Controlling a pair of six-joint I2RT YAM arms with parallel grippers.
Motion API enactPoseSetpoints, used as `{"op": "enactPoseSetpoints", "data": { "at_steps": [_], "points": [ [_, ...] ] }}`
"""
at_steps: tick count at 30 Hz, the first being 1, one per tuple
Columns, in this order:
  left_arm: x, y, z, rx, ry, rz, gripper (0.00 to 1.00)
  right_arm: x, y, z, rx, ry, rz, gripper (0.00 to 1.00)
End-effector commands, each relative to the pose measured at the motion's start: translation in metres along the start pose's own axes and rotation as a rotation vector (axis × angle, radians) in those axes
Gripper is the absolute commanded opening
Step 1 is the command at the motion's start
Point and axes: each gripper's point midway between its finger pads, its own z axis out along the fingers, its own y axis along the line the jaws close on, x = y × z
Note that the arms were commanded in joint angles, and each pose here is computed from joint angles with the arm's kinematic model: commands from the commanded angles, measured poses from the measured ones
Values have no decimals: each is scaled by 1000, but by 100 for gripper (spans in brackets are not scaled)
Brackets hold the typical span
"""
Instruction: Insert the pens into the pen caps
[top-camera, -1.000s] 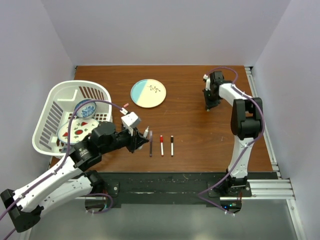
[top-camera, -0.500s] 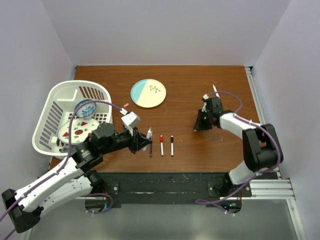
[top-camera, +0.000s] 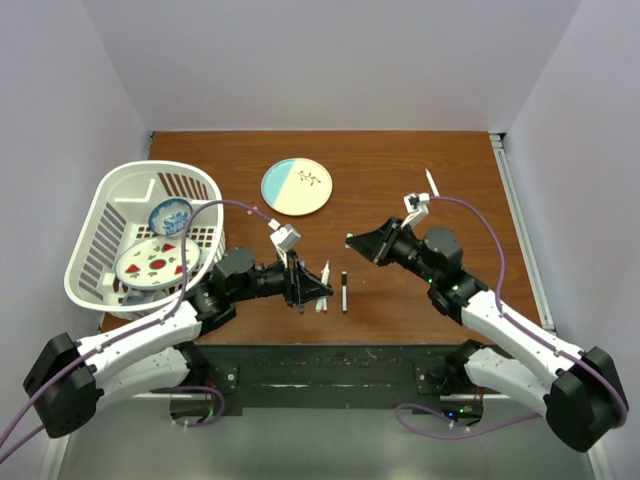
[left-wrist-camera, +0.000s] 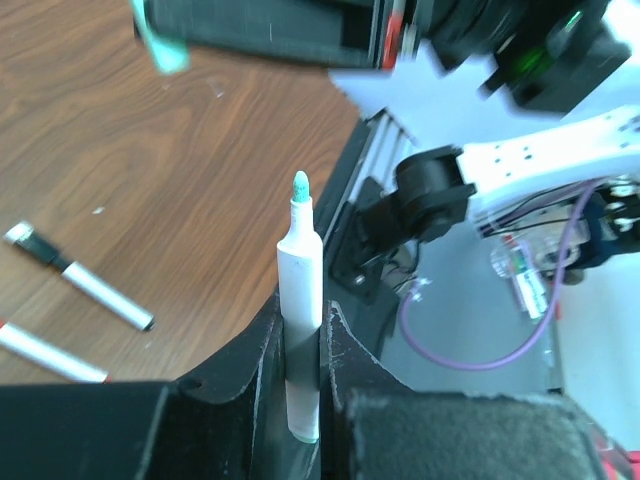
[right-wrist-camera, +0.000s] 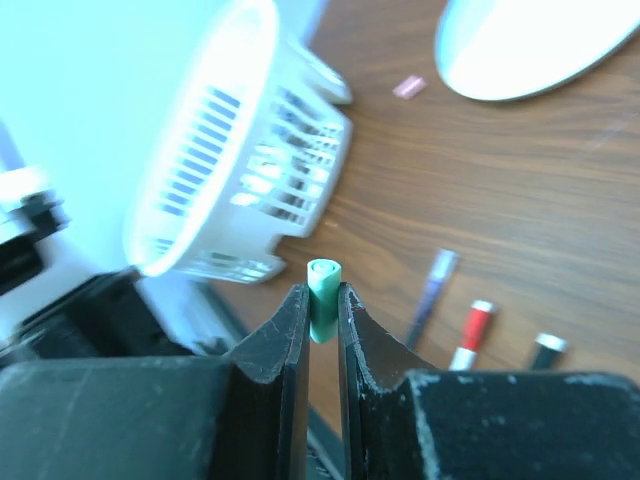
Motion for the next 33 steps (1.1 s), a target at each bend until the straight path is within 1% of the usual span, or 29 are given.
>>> {"op": "enactPoseSetpoints", "data": {
  "at_steps": [1, 5, 9, 24, 33],
  "points": [
    [-30, -33, 8, 159, -96, 11, 0, -7, 36, -13, -188, -87, 116, 0],
    [-27, -30, 16, 171, -85, -10, 0, -15, 53, -25, -251, -135, 119, 0],
    [-27, -30, 20, 186, -85, -23, 0, -18, 61, -29, -279, -148, 115, 0],
    [-26, -28, 24, 186, -67, -22, 0, -13, 79, -29, -340, -117, 97, 0],
    [-25, -28, 26, 185, -62, -16, 0, 1, 79, -28, -337, -71, 68, 0]
  ]
}}
